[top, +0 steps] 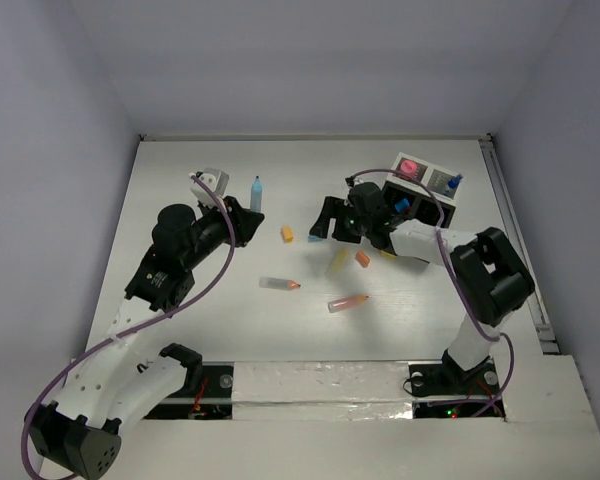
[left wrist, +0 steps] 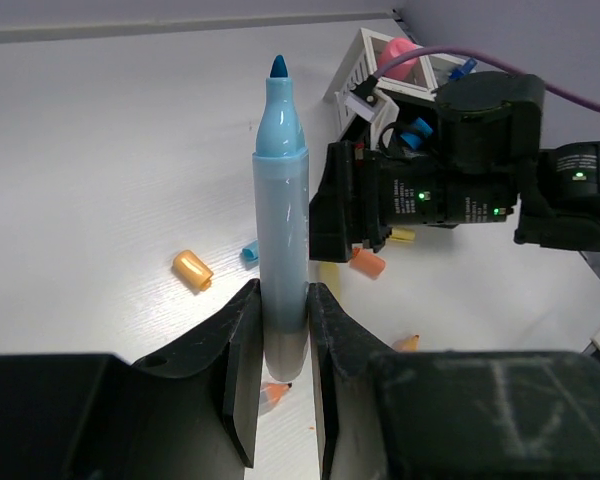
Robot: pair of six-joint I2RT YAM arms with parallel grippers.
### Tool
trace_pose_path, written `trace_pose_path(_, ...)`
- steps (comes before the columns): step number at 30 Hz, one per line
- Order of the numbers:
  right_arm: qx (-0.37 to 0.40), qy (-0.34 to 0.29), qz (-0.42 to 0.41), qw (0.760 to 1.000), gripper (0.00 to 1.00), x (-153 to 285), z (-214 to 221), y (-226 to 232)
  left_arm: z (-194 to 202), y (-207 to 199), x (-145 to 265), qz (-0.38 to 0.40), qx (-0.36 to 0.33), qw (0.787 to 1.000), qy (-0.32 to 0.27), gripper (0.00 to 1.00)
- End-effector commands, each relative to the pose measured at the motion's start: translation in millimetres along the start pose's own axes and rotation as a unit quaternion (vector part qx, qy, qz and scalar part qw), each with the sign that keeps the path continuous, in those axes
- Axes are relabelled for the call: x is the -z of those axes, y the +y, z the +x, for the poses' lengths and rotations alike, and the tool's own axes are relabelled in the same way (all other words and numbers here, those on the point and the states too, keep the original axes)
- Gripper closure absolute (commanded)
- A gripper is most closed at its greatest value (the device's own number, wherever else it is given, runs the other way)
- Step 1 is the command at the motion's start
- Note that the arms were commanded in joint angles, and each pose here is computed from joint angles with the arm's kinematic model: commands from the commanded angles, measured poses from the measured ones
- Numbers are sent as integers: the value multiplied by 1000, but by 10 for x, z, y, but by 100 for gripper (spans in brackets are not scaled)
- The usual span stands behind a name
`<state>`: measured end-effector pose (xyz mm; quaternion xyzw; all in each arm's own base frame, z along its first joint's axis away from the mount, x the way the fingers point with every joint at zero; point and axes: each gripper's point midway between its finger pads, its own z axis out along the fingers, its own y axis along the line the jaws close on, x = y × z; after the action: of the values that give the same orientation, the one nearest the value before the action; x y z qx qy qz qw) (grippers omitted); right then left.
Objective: Sort the stationery into containers
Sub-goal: Close the pen cap on the pen.
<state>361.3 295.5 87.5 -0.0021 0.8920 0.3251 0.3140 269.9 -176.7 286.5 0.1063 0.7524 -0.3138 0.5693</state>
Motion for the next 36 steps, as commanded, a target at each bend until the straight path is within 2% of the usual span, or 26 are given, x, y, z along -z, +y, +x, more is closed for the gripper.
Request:
trace_pose_path(1, -31, -27, -7, 999, 18, -135, -90, 87, -178, -144, 63, 29, -12, 999, -27, 100)
trace_pose_path(10, -79, -22, -10, 997, 19, -401, -27, 27, -189, -170, 79, 35, -14, 999, -28, 100)
trace_pose_path(18, -89, -32, -2, 996, 23, -569, -104, 1, -176, -160, 72, 34, -14, 999, -26, 100)
trace_pose_path(23, -71, -32, 3, 997, 29, -667, -194, 18, -168, -148, 57, 31, -14, 999, -24, 100)
trace_pose_path(30, -36, -7, 47, 998, 40, -701, -72, -145, -160, -148, 52, 32, -13, 999, -23, 100)
trace_pose_path(36, 5, 20, 82, 996, 39, -705, 109, -154, -166, -154, 59, 33, -13, 999, -24, 100)
